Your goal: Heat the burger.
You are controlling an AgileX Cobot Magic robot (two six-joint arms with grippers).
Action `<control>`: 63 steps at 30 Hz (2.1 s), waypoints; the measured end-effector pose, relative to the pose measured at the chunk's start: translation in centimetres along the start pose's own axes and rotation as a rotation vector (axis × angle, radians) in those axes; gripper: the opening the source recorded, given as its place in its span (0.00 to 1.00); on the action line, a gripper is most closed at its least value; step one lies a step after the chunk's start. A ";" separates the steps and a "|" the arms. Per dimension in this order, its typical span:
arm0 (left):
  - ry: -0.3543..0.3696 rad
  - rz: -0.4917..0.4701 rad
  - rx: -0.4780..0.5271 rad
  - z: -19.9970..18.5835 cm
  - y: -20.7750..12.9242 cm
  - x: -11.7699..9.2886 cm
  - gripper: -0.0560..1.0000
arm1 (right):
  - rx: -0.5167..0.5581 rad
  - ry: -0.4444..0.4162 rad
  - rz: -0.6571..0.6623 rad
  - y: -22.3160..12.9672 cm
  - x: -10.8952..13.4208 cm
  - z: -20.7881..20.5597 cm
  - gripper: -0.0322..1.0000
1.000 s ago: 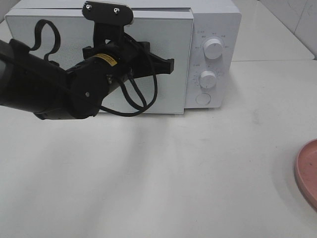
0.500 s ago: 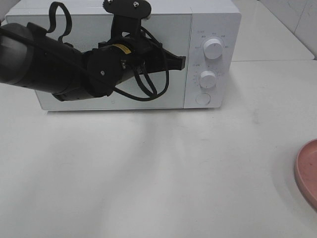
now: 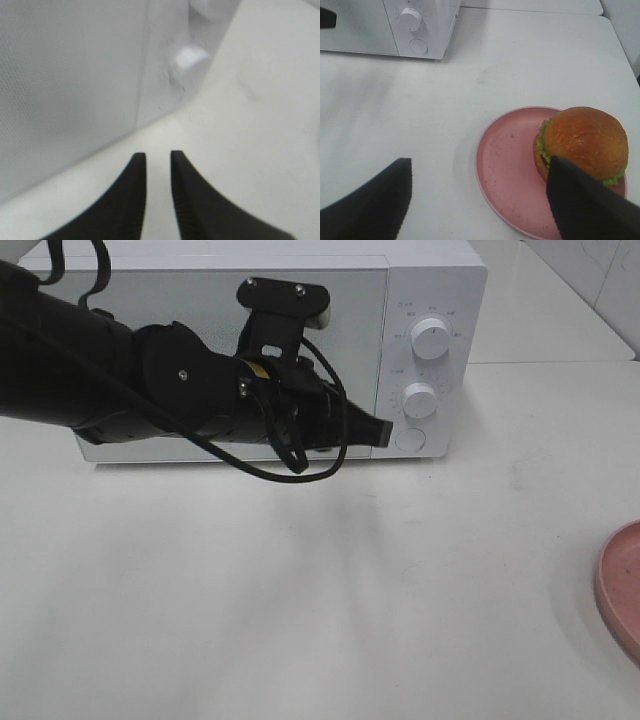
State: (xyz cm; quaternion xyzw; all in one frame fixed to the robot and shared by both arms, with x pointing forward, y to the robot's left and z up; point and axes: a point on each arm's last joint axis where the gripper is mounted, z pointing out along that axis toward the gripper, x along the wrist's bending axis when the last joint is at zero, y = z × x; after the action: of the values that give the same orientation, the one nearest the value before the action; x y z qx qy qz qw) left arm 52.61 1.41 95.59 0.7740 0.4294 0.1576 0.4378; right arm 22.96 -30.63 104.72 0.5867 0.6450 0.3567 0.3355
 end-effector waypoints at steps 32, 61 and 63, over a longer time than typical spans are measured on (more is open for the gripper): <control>-0.111 -0.203 0.929 -14.1 -2.3 7.6 0.99 | 0.000 0.000 0.000 0.0 0.0 0.0 0.73; 0.457 -0.343 0.220 -34.0 -11.8 8.2 0.99 | 0.000 0.000 0.000 0.0 0.0 0.0 0.73; 0.476 -0.307 0.121 -35.2 -12.2 7.2 0.99 | 0.000 0.000 0.000 0.0 0.0 0.0 0.73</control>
State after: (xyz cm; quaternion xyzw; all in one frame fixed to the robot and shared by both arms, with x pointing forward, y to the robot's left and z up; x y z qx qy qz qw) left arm 28.59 29.33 104.71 0.6660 0.6408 0.2410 0.2963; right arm 22.96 -30.63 104.72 0.5867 0.6450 0.3567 0.3355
